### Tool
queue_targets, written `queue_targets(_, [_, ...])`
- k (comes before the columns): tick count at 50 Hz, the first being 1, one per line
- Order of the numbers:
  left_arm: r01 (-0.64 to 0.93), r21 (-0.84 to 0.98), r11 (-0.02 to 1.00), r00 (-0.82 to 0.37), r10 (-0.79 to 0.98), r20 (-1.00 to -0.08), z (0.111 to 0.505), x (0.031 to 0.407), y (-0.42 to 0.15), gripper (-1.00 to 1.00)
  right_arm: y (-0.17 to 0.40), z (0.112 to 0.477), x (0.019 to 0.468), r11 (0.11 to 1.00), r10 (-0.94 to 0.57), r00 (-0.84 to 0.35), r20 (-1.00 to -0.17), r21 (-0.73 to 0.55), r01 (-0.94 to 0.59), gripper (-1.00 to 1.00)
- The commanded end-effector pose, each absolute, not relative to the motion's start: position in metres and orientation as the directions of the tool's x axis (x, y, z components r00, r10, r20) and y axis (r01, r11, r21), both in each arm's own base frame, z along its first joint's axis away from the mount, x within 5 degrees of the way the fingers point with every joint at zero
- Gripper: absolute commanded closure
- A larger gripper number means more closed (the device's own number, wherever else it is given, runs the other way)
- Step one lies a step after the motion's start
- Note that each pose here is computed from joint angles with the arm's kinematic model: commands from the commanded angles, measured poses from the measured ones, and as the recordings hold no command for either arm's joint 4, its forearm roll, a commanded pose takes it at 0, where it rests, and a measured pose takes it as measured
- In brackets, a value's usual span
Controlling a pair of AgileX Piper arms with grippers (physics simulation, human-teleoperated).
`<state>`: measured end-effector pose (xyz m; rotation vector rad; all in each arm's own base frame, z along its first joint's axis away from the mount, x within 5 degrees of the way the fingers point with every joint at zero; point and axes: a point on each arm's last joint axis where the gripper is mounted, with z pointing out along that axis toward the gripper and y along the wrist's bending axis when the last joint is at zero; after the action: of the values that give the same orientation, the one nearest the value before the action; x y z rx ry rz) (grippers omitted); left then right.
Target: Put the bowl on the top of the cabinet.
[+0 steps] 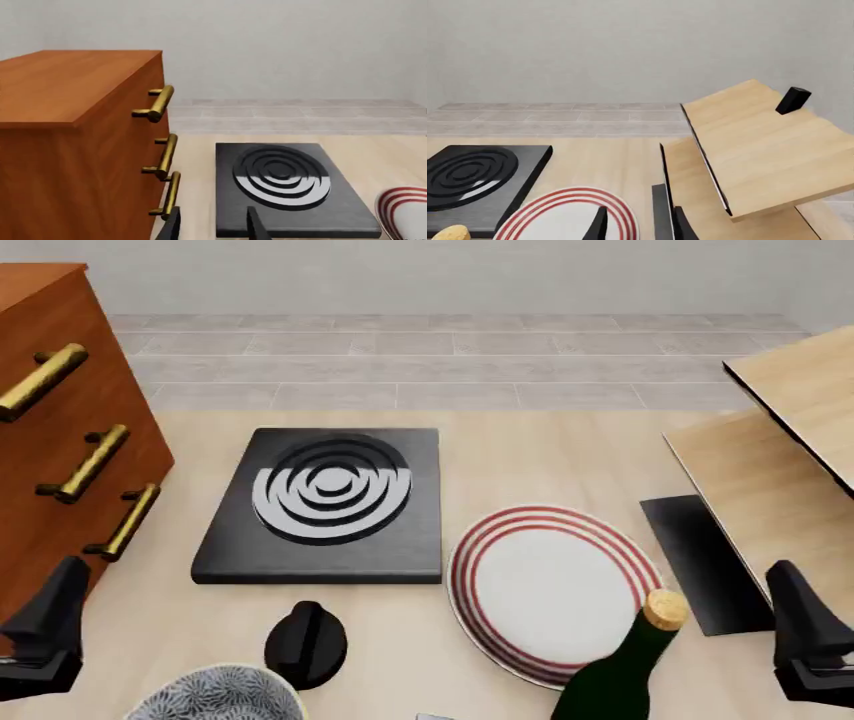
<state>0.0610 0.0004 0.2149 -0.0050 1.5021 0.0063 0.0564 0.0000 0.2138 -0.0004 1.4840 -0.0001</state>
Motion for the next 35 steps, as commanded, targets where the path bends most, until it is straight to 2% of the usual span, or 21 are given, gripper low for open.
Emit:
queue_targets(1, [0.008, 0.003, 1.0, 0.078, 0.003, -0.997, 0.213, 0.058, 0.0, -1.0, 0.0, 0.215, 0.056, 1.0, -0.009, 0.09, -0.996, -0.009, 0.0, -1.0])
queue_targets(23, [-0.001, 0.108, 0.994, 0.12, 0.107, -0.987, 0.217, 0.056, -0.001, -1.0, 0.0, 0.214, 0.057, 1.0, -0.003, 0.087, -0.996, -0.003, 0.0, -1.0])
queue_targets(32, [-0.037, 0.184, 0.982, 0.205, 0.188, -0.961, 0.259, 0.046, 0.0, -1.0, 0.0, 0.215, 0.057, 1.0, -0.002, 0.087, -0.996, -0.002, 0.0, -1.0])
queue_targets(35, [0.013, 0.166, 0.986, 0.183, 0.161, -0.97, 0.265, 0.043, -0.002, -1.0, 0.0, 0.215, 0.057, 1.0, -0.002, 0.087, -0.996, -0.002, 0.0, -1.0])
